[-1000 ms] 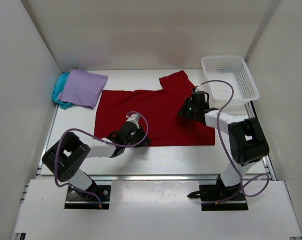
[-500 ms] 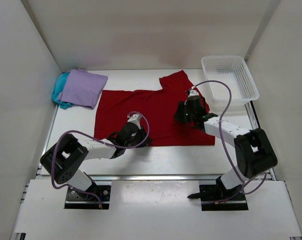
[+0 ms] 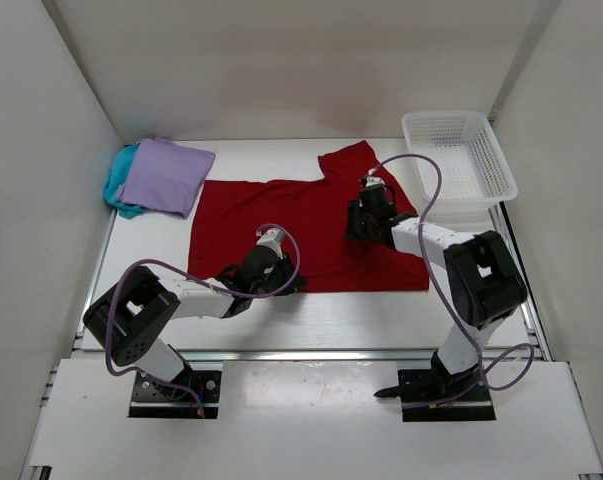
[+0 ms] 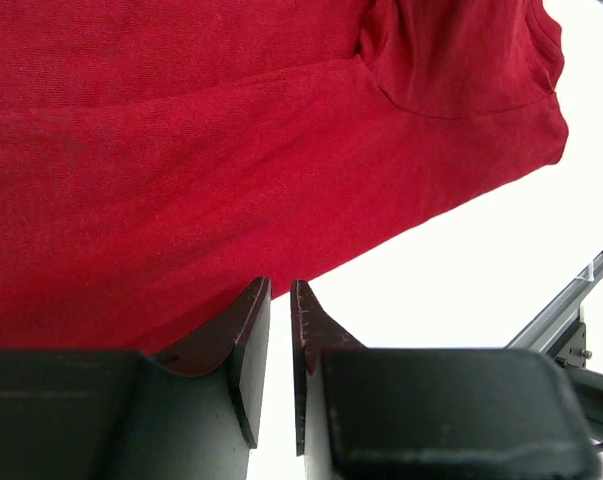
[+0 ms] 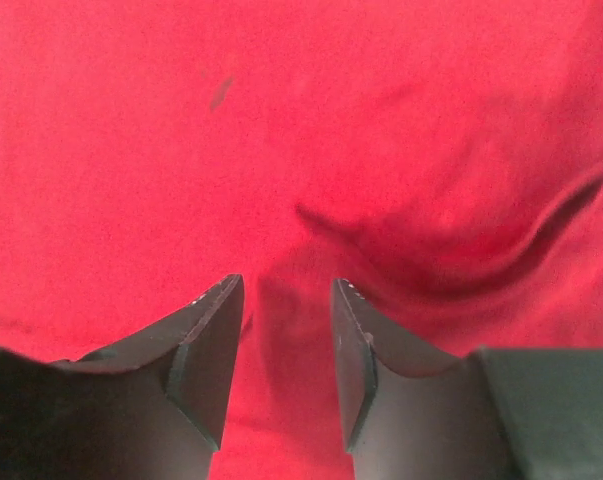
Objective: Fold and stack the t-shirts
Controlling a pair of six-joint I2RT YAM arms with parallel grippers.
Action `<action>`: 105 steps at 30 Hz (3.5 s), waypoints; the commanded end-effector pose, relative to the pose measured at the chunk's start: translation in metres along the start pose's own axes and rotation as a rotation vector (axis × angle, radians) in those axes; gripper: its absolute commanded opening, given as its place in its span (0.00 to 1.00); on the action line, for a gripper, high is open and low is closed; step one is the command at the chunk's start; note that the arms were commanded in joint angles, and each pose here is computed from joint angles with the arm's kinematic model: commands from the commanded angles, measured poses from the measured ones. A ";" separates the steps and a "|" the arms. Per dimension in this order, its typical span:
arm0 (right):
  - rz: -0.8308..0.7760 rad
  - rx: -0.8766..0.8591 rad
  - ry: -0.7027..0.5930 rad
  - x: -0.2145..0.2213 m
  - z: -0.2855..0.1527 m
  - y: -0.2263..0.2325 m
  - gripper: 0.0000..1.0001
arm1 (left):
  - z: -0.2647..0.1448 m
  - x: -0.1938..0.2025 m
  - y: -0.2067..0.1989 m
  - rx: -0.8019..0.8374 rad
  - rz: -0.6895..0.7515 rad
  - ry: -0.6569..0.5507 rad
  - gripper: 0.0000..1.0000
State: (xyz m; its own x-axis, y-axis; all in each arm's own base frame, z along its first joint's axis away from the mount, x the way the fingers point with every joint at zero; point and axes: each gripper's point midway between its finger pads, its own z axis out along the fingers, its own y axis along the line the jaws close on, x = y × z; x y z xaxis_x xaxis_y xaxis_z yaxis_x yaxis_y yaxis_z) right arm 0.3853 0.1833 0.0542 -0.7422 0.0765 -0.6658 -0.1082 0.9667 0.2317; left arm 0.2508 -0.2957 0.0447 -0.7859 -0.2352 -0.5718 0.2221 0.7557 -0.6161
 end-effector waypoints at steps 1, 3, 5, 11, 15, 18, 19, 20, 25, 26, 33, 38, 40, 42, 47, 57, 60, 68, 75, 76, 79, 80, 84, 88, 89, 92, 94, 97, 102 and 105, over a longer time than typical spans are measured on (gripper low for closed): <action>-0.020 0.028 -0.014 -0.022 0.013 -0.001 0.39 | -0.001 -0.002 -0.004 0.027 -0.009 -0.012 0.25; -0.034 0.021 0.005 -0.018 0.024 0.003 0.39 | -0.001 0.001 -0.006 0.036 -0.010 0.000 0.26; -0.038 0.012 0.018 -0.012 0.029 0.007 0.32 | 0.000 0.002 -0.006 0.032 -0.011 -0.004 0.25; -0.041 0.055 0.018 -0.007 0.039 0.001 0.17 | 0.001 0.006 -0.002 0.029 -0.020 0.011 0.25; -0.052 0.057 0.001 -0.015 0.033 0.007 0.02 | 0.001 0.004 -0.003 0.030 -0.020 0.006 0.25; -0.076 -0.001 -0.055 -0.028 0.018 0.028 0.03 | 0.000 0.003 -0.006 0.037 -0.012 0.000 0.25; -0.086 -0.037 -0.063 -0.028 0.014 0.038 0.04 | -0.001 -0.001 -0.007 0.037 -0.016 -0.007 0.25; -0.091 -0.049 -0.071 -0.031 0.012 0.042 0.05 | -0.001 0.001 -0.006 0.033 -0.012 -0.009 0.25; -0.117 -0.055 -0.036 -0.024 0.016 0.050 0.21 | -0.004 -0.007 -0.011 0.045 -0.010 -0.028 0.26; -0.110 -0.054 -0.029 -0.023 0.017 0.050 0.29 | -0.004 -0.004 -0.008 0.041 -0.015 -0.019 0.26; -0.096 -0.048 -0.098 -0.037 -0.012 0.045 0.46 | -0.005 -0.011 -0.013 0.051 -0.005 -0.028 0.26; 0.061 -0.048 -0.216 -0.028 -0.041 0.026 0.34 | -0.002 -0.023 0.002 0.002 0.009 -0.023 0.28; 0.110 -0.062 -0.194 -0.004 -0.043 0.015 0.25 | -0.006 -0.029 0.014 -0.025 0.001 -0.026 0.27; 0.113 -0.066 -0.119 0.017 -0.039 0.010 0.14 | -0.013 -0.039 0.027 -0.068 -0.004 -0.051 0.28; 0.080 -0.017 -0.027 0.058 -0.038 -0.004 0.02 | -0.023 -0.040 0.051 -0.146 0.007 -0.070 0.30; 0.105 0.004 0.064 0.123 -0.056 -0.022 0.00 | -0.037 0.007 0.095 -0.224 -0.108 0.037 0.29; 0.125 -0.022 0.109 0.150 -0.067 -0.020 0.00 | -0.048 0.031 0.102 -0.262 -0.103 0.065 0.29; 0.157 -0.047 0.163 0.191 -0.102 -0.019 0.00 | -0.085 0.087 0.093 -0.205 -0.125 0.106 0.29; 0.151 -0.160 -0.062 0.087 -0.125 0.008 0.24 | -0.085 -0.029 0.058 -0.176 -0.053 -0.091 0.36; 0.152 -0.179 -0.111 0.063 -0.129 0.014 0.26 | -0.086 -0.062 0.049 -0.157 -0.059 -0.142 0.37; 0.120 -0.230 -0.180 0.013 -0.130 0.032 0.14 | -0.079 -0.144 0.045 -0.159 -0.081 -0.243 0.40; 0.113 -0.255 -0.178 0.006 -0.124 0.040 0.08 | -0.082 -0.165 0.057 -0.185 -0.104 -0.286 0.40; 0.051 -0.317 -0.185 -0.015 -0.110 0.071 0.01 | -0.073 -0.237 0.106 -0.329 -0.183 -0.387 0.37; -0.017 -0.358 -0.123 -0.002 -0.096 0.093 0.01 | -0.057 -0.259 0.174 -0.526 -0.215 -0.329 0.34; -0.027 -0.368 -0.114 0.000 -0.096 0.096 0.00 | -0.059 -0.269 0.185 -0.559 -0.216 -0.333 0.34; -0.034 -0.423 -0.119 0.010 -0.095 0.106 0.00 | -0.048 -0.276 0.226 -0.653 -0.240 -0.289 0.36; -0.038 -0.438 -0.099 0.026 -0.096 0.105 0.01 | -0.046 -0.288 0.239 -0.679 -0.236 -0.252 0.37; -0.022 -0.449 -0.106 0.035 -0.095 0.100 0.02 | -0.042 -0.290 0.261 -0.736 -0.230 -0.190 0.36; 0.001 -0.476 -0.086 0.044 -0.093 0.097 0.03 | -0.044 -0.285 0.291 -0.807 -0.231 -0.144 0.41; -0.001 -0.461 -0.086 0.046 -0.090 0.094 0.03 | -0.040 -0.276 0.297 -0.834 -0.220 -0.105 0.43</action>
State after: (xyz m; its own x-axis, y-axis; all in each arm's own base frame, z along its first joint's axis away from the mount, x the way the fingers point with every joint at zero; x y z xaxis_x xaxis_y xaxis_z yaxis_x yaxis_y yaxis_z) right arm 0.2691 0.2493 0.0878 -0.7387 0.0676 -0.6706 -0.3720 0.7888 0.4893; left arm 0.5129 0.0180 0.0327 -0.6688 -0.4969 -0.5530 -0.4742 0.8580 -0.1975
